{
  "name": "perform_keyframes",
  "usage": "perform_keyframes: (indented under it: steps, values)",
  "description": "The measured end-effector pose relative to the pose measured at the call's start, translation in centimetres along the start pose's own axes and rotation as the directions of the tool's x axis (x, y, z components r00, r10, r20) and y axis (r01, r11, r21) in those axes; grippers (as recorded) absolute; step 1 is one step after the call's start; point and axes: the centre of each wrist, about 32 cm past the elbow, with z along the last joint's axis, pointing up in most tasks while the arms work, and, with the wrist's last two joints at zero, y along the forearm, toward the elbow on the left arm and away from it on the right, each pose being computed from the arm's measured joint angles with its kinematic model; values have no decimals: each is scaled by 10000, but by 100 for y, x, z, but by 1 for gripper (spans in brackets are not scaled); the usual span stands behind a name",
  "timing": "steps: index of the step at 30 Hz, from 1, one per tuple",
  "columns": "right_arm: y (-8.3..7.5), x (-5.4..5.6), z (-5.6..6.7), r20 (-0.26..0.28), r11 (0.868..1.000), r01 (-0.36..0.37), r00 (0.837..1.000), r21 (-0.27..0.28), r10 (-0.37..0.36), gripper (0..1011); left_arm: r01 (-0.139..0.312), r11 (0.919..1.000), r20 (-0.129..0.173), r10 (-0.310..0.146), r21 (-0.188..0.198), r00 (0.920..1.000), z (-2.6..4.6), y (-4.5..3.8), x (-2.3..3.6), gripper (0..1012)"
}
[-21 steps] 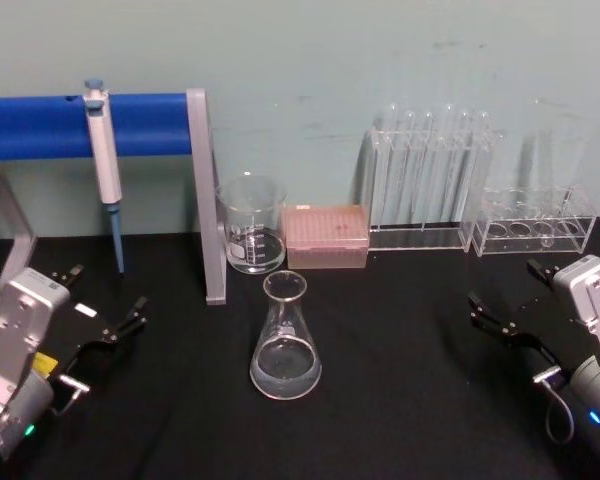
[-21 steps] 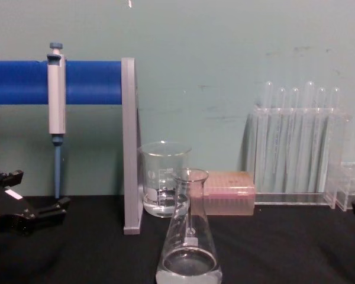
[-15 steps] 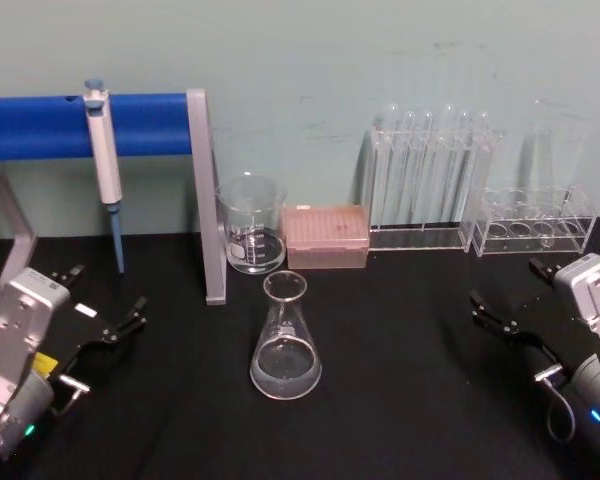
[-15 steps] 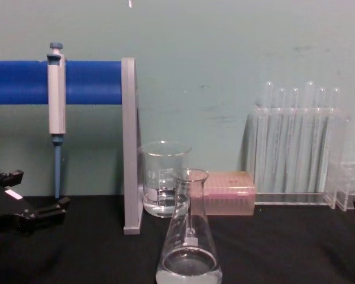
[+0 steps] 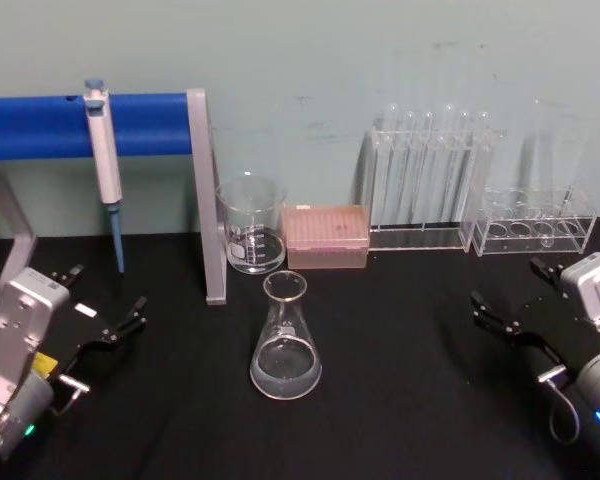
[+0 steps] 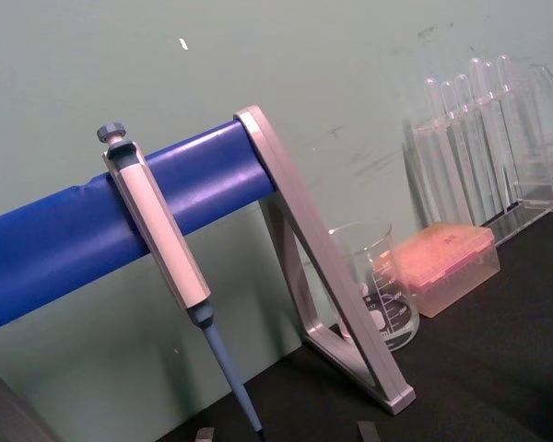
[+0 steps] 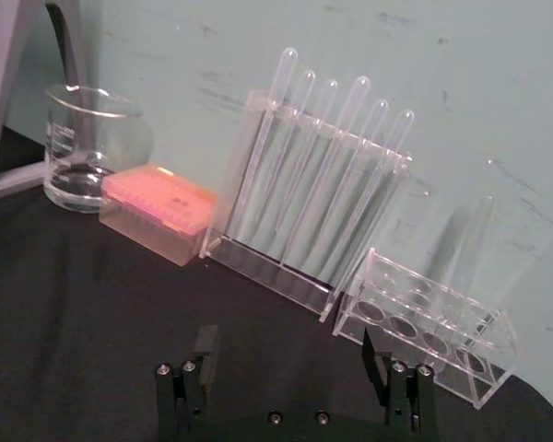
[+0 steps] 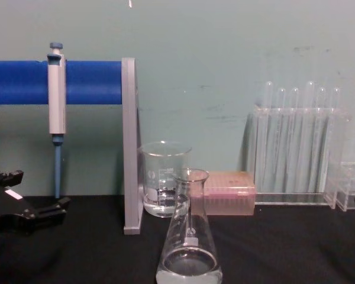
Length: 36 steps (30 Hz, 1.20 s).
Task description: Grasp the erlenmeyer flask with one hand, shake it three times, then place it back.
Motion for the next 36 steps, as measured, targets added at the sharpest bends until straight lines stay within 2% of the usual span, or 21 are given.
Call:
perform_keyframes:
  steps: [8,16,17,19,23,32,36]
  values:
    - [-140,25,106,-457,9991,-337,9983,261,349,1003,-1,10000,-1,1,0,10000,0,0,0,1001]
    - [-274,6,192,-1284,9930,-1034,9856,573,1100,1003,0,10000,0,0,-1,10000,0,0,0,1001]
    - [-296,1,210,-1565,9892,-1296,9778,692,1390,1002,0,10000,-1,0,0,10000,0,0,0,1001]
    - [-301,-1,214,-1662,9877,-1380,9749,730,1484,1003,-1,10000,0,1,0,10000,0,0,0,1001]
    - [-302,-19,238,-2038,9779,-1848,9581,975,2014,1003,0,10000,-1,0,0,10000,0,0,0,1001]
    - [-225,-55,256,-2134,9546,-2669,9328,1326,2904,1003,0,10000,-1,0,0,10000,0,0,0,1001]
    - [-154,-82,250,-2064,9379,-3136,9177,1482,3395,1003,0,10000,0,0,0,10000,0,0,0,1001]
